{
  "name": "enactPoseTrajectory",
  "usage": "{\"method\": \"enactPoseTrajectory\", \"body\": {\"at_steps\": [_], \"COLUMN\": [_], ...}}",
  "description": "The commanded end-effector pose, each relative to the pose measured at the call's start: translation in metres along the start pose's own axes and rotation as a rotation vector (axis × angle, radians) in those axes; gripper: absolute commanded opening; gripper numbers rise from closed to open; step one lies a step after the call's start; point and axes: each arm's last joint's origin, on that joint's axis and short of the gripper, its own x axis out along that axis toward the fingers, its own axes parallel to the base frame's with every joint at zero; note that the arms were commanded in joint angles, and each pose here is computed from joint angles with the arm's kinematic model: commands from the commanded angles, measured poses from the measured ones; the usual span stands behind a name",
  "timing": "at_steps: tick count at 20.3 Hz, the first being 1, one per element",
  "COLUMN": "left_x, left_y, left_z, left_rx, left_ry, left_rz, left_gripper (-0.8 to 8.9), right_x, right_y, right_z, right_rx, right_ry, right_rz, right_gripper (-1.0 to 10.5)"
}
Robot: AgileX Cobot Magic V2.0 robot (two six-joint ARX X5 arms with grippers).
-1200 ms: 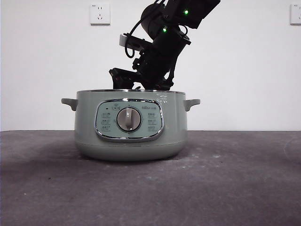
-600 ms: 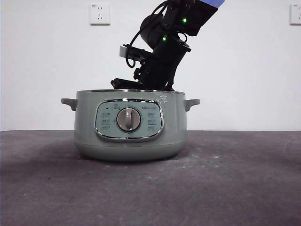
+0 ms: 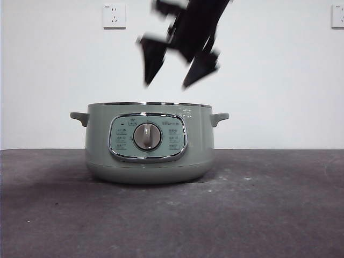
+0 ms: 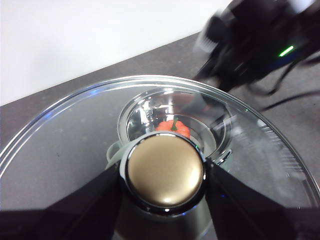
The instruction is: Pick up the pumpkin,open the lid,put the pumpkin in the pot,close the lid
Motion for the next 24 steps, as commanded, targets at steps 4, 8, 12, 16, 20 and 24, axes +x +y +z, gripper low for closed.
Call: {"method": "enactPoseTrajectory", "body": {"at_steps": [4,8,12,16,20,24], "left_x": [0.064,0.123,0.185,0.219,0.247,0.265], "left_y": [0.007,0.011,0.012,0.01,0.008,0.007], "left_z": [0.018,0.024,0.022,0.015,0.007,0.002], "left_rx": [0.041,0.044,0.051,0.054,0.057,0.059], "left_ry": [-0.012,-0.016,-0.028,-0.018,-0.007,-0.011], "left_rz": [-0.08,-0.113,-0.154,-0.165,-0.174,-0.176], "left_gripper": [-0.08,-0.08,-0.08,-0.08,-0.08,-0.08], "right_x": [-0.143,-0.218,-0.273,-0.297,-0.31,-0.314], "right_y": [-0.021,-0.015,-0.01,-0.007,-0.005,-0.004], "right_z": [0.004,-0.006,-0.021,-0.03,-0.038,-0.043], "right_rx": [0.094,0.09,0.102,0.104,0.104,0.105], "right_ry": [-0.071,-0.154,-0.235,-0.269,-0.274,-0.252], "right_rz": [-0.055,-0.063,-0.069,-0.074,-0.074,-0.071], "right_gripper": [6.0,6.0,6.0,6.0,6.0,6.0]}}
